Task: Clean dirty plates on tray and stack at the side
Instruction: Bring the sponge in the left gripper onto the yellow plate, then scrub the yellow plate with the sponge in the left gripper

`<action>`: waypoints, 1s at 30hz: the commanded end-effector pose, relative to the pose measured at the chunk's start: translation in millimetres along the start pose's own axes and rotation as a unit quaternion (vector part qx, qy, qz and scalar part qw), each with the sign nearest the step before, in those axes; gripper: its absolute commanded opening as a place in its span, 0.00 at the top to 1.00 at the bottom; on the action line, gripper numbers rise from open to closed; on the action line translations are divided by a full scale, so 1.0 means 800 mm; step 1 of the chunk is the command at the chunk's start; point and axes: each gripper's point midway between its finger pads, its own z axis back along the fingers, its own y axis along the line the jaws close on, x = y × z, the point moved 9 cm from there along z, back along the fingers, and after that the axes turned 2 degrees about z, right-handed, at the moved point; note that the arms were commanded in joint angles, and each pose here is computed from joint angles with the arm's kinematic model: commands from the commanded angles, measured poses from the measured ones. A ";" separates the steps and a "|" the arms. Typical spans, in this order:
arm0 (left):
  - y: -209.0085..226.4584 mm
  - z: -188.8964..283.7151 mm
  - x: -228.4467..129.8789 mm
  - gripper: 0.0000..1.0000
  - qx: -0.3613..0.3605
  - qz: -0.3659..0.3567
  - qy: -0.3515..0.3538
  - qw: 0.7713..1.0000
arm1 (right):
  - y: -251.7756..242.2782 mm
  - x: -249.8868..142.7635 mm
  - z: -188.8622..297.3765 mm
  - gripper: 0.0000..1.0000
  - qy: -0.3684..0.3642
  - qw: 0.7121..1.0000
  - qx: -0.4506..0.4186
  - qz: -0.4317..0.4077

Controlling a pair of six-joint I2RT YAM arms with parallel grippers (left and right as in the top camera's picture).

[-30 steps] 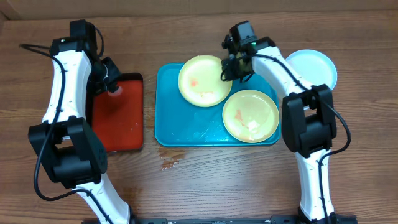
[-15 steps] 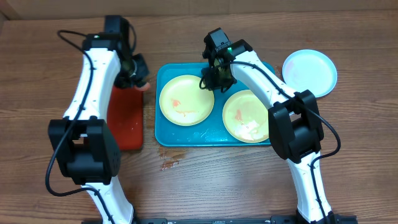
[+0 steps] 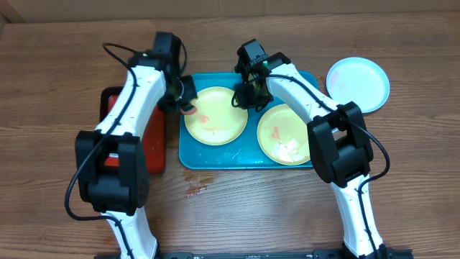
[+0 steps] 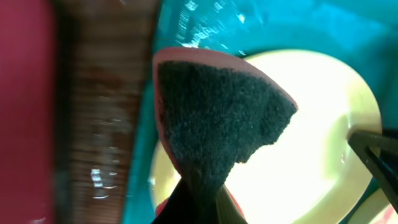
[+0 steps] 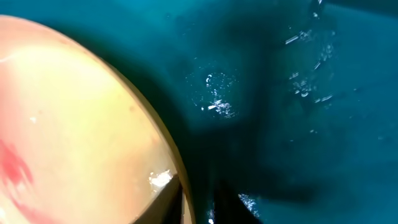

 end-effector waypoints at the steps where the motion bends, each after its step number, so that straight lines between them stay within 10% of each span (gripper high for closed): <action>1: -0.018 -0.006 -0.018 0.96 -0.027 0.014 0.010 0.999 | -0.001 -0.006 -0.011 0.92 0.015 1.000 0.006 -0.026; 30: -0.043 -0.083 -0.031 0.96 0.025 -0.003 -0.036 0.999 | -0.002 -0.016 -0.010 0.96 0.039 0.989 -0.006 -0.140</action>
